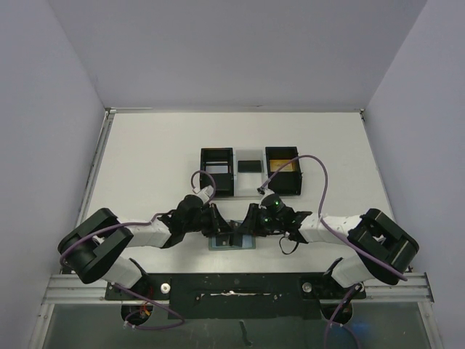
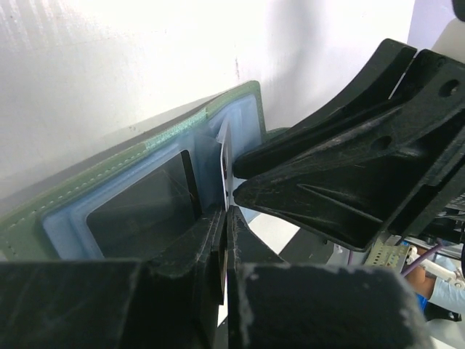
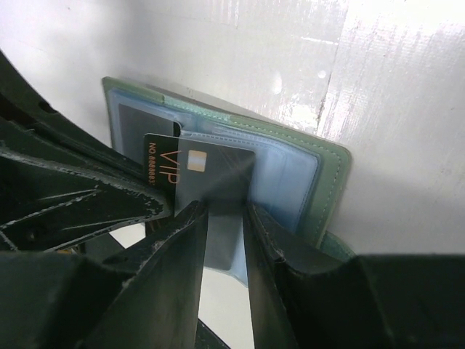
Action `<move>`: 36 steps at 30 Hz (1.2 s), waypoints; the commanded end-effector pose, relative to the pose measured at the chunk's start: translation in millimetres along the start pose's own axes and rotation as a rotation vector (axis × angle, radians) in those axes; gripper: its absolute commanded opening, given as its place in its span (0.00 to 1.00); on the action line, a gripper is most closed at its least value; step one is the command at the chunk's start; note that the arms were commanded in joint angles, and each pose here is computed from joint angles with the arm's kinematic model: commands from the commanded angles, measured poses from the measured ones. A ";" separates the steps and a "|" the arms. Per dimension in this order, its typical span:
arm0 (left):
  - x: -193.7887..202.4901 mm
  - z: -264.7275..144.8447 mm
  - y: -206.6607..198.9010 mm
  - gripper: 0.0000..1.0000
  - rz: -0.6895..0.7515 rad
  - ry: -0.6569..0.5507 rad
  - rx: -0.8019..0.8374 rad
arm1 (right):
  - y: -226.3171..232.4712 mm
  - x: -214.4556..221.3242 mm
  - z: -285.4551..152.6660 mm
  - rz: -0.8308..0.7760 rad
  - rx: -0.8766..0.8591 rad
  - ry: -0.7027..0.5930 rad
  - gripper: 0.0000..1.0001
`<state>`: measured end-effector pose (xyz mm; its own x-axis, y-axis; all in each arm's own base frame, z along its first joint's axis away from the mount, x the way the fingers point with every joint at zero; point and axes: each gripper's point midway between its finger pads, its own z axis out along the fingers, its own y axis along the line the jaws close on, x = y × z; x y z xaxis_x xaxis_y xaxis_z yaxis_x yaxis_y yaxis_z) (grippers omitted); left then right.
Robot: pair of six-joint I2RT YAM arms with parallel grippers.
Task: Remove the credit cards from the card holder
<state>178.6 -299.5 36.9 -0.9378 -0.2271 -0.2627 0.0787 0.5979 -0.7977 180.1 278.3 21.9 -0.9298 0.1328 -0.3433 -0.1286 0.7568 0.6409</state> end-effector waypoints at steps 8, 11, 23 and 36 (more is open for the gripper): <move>-15.9 -13.3 -14.1 0.00 0.058 -0.051 0.026 | -39.5 -0.5 -15.3 -0.059 0.215 0.008 0.29; -15.8 -13.5 -12.0 0.00 0.057 -0.050 0.019 | -25.0 -8.6 -20.4 -0.084 0.180 -0.002 0.30; -17.5 -14.4 -16.1 0.00 0.057 -0.054 0.034 | 49.1 -24.8 -20.6 -0.136 -0.062 -0.014 0.37; -10.6 -8.3 -15.8 0.12 0.056 -0.010 0.051 | 25.7 -14.1 -0.8 -0.095 0.084 -0.020 0.42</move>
<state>181.1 -286.8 41.3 -0.9305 -0.2270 -0.2876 0.0870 0.6256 -0.7753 174.6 297.7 34.8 -0.9340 0.0010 -0.3572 -0.2168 0.7932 0.5691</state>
